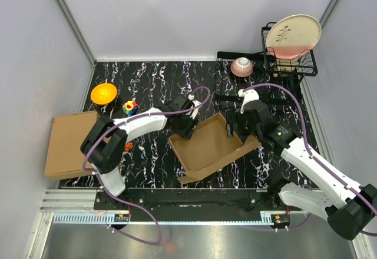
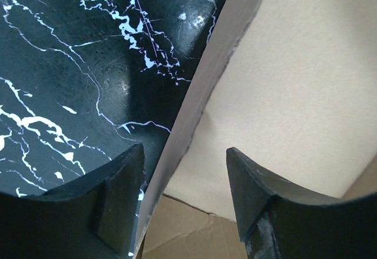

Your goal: Fold the paper box

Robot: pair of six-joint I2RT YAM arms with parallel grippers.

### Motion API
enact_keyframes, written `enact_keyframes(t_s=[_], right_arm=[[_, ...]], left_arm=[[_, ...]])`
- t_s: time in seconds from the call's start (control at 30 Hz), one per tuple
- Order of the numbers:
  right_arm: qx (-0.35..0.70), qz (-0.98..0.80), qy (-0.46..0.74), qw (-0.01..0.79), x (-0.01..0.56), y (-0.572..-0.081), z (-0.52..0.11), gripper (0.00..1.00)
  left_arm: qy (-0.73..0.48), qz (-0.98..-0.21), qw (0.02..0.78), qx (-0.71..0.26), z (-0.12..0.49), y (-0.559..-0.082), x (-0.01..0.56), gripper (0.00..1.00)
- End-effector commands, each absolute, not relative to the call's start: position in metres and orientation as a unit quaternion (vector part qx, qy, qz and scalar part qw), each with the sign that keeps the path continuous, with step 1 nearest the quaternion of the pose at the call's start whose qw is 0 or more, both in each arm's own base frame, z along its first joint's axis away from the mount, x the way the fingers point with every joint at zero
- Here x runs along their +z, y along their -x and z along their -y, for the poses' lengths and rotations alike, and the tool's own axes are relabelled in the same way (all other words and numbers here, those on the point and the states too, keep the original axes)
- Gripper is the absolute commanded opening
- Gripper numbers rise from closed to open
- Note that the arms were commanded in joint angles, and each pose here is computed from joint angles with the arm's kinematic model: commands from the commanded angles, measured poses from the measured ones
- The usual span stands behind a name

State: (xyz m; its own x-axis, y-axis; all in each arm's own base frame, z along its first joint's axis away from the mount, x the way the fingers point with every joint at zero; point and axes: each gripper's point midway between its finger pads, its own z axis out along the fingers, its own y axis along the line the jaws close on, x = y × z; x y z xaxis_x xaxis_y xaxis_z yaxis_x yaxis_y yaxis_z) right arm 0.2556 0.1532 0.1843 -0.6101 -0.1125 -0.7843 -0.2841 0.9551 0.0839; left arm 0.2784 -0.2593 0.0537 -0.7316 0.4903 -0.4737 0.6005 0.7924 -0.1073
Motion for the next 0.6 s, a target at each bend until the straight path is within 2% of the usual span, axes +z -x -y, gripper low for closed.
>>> enact_keyframes(t_s=[0.0,0.07,0.1,0.2,0.33,0.57], right_arm=[[0.122,-0.880,0.115,0.445,0.204,-0.259,-0.162,0.98],[0.123,-0.880,0.114,0.445,0.204,-0.259,-0.162,0.98],[0.122,-0.879,0.116,0.445,0.204,-0.258,-0.162,0.98],[0.125,-0.875,0.114,0.453,0.210,-0.259,-0.162,0.98],[0.132,-0.866,0.107,0.471,0.228,-0.260,-0.162,1.00],[0.120,-0.842,0.063,0.522,0.280,-0.270,-0.148,1.00]], left_arm=[[-0.313,-0.918,0.218,-0.104,0.262,-0.292,0.050,0.53],[-0.318,-0.917,0.218,-0.104,0.264,-0.295,0.048,0.44],[-0.319,-0.918,0.214,-0.102,0.264,-0.295,0.045,0.35],[-0.317,-0.918,0.215,-0.101,0.265,-0.297,0.046,0.18],[-0.297,-0.923,0.225,-0.096,0.264,-0.302,0.056,0.00],[-0.145,-0.948,0.258,-0.113,0.244,-0.320,0.080,0.00]])
